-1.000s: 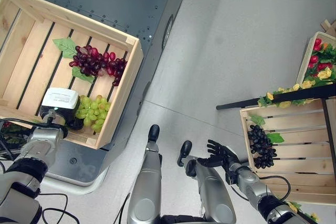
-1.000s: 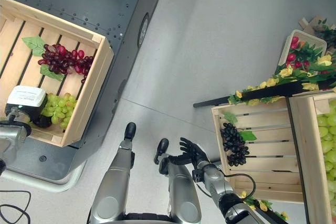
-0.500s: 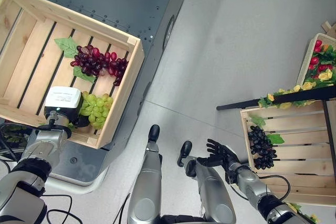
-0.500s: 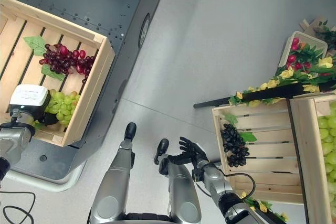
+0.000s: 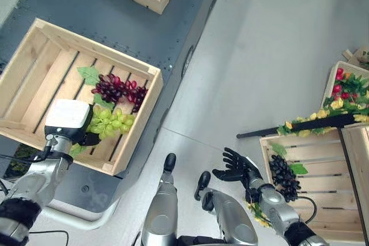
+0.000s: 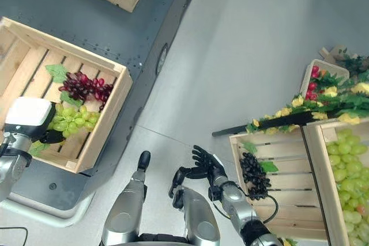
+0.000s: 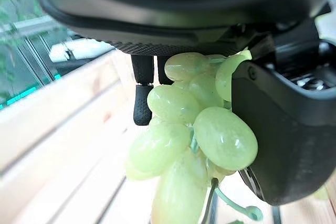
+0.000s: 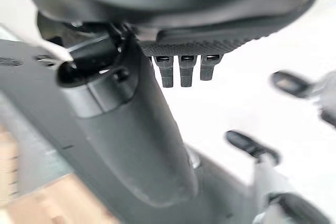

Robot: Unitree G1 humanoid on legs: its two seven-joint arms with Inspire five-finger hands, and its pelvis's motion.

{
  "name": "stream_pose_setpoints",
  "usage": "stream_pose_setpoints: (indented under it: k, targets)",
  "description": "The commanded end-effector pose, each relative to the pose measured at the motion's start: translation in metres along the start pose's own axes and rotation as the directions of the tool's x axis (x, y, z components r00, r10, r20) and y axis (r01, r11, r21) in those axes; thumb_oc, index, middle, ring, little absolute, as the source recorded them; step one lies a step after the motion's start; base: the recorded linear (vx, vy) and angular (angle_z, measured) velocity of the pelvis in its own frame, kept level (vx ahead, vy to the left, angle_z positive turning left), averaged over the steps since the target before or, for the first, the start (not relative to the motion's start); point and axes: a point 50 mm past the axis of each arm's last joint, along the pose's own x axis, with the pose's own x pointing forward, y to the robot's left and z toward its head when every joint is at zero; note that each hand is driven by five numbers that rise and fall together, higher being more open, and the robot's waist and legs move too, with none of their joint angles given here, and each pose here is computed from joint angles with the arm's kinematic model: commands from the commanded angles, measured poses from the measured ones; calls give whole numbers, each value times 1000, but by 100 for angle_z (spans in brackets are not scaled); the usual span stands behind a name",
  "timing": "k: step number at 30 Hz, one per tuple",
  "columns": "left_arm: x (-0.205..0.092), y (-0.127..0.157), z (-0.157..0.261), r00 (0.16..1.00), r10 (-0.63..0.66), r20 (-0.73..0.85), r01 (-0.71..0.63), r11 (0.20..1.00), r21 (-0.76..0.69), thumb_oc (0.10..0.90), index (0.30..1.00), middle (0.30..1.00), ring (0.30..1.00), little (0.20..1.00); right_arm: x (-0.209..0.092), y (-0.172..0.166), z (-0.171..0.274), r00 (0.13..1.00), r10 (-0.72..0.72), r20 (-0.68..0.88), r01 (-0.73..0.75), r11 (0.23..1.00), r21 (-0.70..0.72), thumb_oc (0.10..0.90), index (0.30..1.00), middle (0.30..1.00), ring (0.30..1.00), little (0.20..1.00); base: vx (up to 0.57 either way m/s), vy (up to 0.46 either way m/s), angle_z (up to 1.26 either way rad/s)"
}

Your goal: Pick up the fruits from the basket on one side to the basket on the other side

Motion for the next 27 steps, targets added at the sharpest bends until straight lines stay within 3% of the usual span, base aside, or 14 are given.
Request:
stream_pose_setpoints:
  k: [1, 8, 17, 22, 27]
  targets:
    - [4, 37, -21, 985, 169, -30, -165, 982, 94, 400, 300, 300, 300, 300, -16, -19, 26, 989, 15, 146, -13, 1000, -18, 800, 900, 900, 900, 900, 56, -23, 3]
    - [-1, 49, -21, 985, 168, 28, -170, 975, 143, 400, 300, 300, 300, 300, -20, 10, 62, 928, 240, 285, -255, 967, 16, 800, 900, 900, 900, 900, 61, -60, 7]
    - [9, 55, 4, 970, 193, 150, -216, 964, 155, 400, 300, 300, 300, 300, -14, 64, 138, 712, 495, 498, -520, 848, -99, 800, 900, 900, 900, 900, 22, -66, 9]
    - [15, 58, 17, 956, 164, 242, -212, 959, 188, 400, 300, 300, 300, 300, -10, 100, 168, 607, 593, 529, -620, 770, -151, 800, 900, 900, 900, 900, 35, -46, -1]
    - [24, 72, 31, 926, 100, 364, -206, 942, 265, 400, 300, 300, 300, 300, -7, 121, 181, 574, 619, 536, -645, 745, -170, 800, 900, 900, 900, 900, 37, -40, 5]
